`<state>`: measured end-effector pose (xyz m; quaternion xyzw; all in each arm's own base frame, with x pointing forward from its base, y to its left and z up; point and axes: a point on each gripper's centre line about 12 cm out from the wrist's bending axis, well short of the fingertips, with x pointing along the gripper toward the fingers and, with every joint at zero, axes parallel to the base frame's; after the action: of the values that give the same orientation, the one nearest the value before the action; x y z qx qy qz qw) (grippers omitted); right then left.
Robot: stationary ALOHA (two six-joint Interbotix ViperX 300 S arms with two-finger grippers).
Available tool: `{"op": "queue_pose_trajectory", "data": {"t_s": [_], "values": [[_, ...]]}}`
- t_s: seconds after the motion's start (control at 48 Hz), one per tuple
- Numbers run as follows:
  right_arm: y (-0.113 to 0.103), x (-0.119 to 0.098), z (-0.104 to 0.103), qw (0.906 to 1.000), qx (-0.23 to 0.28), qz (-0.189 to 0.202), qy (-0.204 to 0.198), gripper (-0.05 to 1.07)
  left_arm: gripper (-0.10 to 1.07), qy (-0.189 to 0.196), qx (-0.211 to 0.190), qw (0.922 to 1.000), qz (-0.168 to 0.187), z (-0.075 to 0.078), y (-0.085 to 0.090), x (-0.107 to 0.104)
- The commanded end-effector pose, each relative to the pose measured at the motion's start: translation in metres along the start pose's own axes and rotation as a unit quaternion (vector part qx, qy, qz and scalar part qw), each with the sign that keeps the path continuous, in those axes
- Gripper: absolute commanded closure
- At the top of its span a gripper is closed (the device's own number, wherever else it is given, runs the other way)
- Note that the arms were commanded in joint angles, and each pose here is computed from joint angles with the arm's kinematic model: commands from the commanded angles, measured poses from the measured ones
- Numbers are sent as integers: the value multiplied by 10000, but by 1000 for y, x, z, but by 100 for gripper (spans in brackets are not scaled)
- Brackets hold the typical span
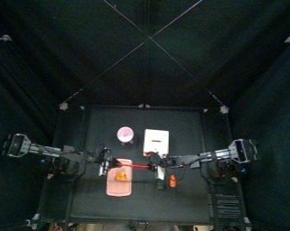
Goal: Cut squash
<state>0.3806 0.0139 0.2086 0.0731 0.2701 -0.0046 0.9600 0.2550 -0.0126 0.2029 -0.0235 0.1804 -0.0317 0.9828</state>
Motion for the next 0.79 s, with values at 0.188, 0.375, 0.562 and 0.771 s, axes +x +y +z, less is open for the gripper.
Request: {"op": "queue_pose_trajectory", "data": {"t_s": [0.188,0.375,0.562,0.771], "values": [[3,13,28,9995,-77,35,-305,69,58,343,67,9994,-39,-15,-4,-11],[4,33,30,9997,-57,29,-221,69,58,379,133,9988,-286,-26,-17,-25],[7,47,32,9998,-8,45,-195,69,58,575,50,9961,-662,-44,-35,-32],[16,66,23,9999,6,123,-33,69,59,926,-373,9909,-906,-62,-51,-33]]}}
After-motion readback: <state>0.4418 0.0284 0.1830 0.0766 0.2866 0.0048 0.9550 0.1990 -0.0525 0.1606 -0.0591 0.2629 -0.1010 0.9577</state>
